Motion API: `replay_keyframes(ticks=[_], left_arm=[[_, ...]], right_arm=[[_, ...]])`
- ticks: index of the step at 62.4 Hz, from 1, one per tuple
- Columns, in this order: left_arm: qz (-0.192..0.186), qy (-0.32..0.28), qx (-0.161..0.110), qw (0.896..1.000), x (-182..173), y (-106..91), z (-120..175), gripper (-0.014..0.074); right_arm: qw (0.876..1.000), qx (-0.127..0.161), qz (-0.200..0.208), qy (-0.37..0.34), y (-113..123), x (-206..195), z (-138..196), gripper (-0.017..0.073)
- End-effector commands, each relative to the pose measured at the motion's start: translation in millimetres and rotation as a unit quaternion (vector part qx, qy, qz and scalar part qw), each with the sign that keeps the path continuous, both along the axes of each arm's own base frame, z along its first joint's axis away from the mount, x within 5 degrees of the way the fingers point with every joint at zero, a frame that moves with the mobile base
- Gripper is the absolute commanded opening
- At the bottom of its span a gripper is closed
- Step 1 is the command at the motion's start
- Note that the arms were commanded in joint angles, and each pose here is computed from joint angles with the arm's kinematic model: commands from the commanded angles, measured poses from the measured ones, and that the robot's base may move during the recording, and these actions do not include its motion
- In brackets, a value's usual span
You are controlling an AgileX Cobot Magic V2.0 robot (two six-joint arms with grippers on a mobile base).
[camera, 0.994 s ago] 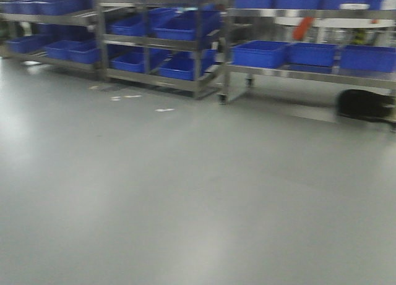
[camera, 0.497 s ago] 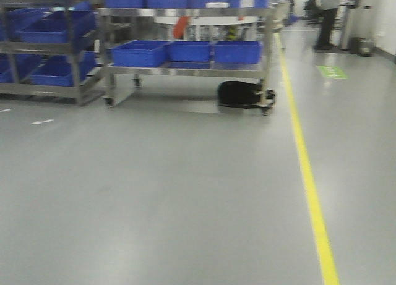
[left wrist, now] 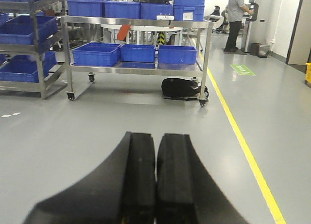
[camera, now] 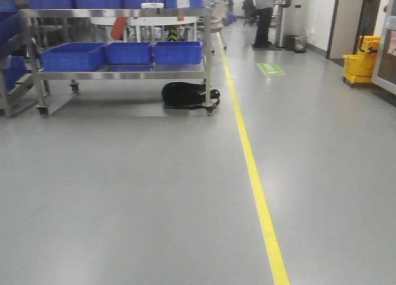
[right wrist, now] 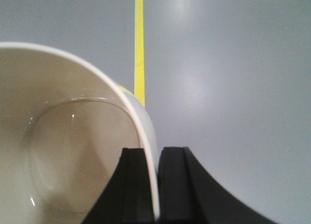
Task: Move white bin to right shelf second layer
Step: 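Drive the base away from the table holding the bin in the right gripper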
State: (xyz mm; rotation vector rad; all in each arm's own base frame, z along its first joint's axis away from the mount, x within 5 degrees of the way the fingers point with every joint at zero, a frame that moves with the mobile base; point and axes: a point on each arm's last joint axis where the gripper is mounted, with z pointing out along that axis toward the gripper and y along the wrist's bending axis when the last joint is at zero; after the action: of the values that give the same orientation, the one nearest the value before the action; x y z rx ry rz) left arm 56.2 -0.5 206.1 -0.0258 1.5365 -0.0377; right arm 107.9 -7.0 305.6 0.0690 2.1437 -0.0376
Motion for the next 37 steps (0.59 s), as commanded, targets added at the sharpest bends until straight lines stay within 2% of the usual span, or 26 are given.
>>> replay_keyframes(ticks=[1,37], left_arm=[[0.003,-0.036,-0.006,0.999,-0.6,0.6,-0.8,0.0085],[0.003,-0.036,-0.006,0.999,-0.6,0.6,-0.8,0.0085]], right_arm=[[0.998,-0.004,-0.003,-0.058,-0.9,3.4,16.6,0.0057],[0.998,-0.004,-0.003,-0.058,-0.9,3.4,16.6,0.0057]])
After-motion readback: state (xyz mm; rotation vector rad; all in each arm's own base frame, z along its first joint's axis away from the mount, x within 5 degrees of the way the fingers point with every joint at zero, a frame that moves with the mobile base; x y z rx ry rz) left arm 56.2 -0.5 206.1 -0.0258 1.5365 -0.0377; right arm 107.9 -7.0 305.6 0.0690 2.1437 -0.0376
